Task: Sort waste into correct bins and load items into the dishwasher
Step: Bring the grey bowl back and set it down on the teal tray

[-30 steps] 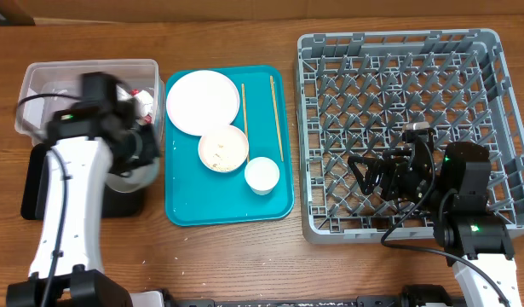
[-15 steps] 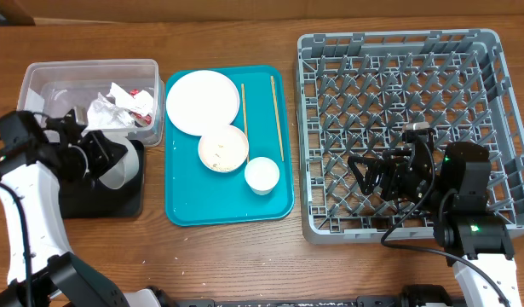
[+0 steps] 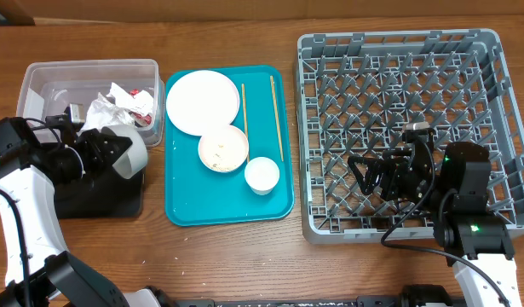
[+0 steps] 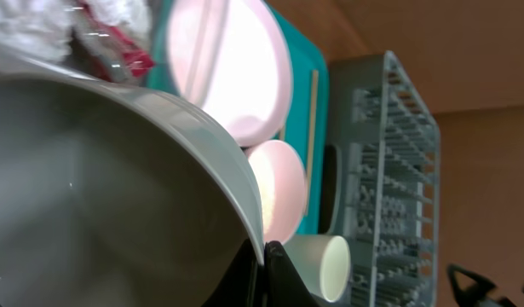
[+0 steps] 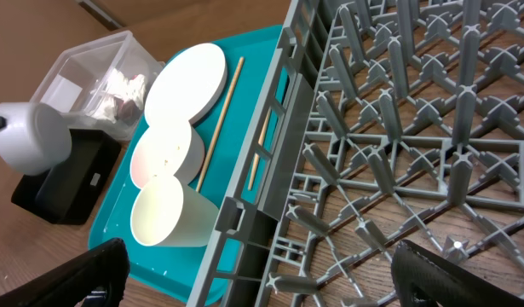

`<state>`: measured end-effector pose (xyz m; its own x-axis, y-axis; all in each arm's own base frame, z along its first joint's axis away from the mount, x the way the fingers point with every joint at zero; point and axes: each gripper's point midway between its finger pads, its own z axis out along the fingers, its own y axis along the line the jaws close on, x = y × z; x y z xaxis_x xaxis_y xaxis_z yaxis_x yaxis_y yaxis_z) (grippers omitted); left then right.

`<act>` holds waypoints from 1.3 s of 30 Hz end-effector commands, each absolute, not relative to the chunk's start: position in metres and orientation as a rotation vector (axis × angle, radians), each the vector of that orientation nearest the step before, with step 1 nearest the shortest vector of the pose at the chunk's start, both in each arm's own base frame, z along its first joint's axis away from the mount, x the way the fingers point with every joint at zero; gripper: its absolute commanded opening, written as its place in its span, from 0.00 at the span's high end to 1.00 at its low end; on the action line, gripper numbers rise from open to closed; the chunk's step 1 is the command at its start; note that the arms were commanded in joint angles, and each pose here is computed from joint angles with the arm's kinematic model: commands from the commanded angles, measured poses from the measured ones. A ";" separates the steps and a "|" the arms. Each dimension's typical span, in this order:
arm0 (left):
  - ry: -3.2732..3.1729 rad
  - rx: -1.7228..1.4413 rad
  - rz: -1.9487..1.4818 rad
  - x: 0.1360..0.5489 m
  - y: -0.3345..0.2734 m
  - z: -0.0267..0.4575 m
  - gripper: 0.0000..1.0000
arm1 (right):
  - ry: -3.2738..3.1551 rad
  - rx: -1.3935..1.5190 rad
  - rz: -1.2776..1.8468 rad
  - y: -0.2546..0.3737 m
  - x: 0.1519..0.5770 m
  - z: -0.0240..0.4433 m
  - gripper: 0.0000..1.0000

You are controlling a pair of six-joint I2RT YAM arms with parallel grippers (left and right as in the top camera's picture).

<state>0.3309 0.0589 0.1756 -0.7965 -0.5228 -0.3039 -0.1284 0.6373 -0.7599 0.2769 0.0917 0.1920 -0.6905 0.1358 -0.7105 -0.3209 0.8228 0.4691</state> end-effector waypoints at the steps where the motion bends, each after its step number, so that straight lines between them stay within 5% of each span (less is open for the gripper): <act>1: 2.248 -0.385 -1.201 0.331 0.039 0.196 0.96 | 2.186 -0.143 0.745 0.092 0.280 0.204 0.00; 19: 2.523 0.300 -1.172 0.317 -0.123 0.176 0.96 | 2.186 -0.143 0.745 0.092 0.280 0.204 0.00; 32: 2.335 0.647 -1.035 0.332 -0.211 0.265 0.96 | 2.186 -0.143 0.746 0.092 0.280 0.204 0.00; 39: 2.698 0.476 -0.677 0.315 -0.186 0.205 0.96 | 2.187 -0.143 0.746 0.092 0.280 0.204 0.00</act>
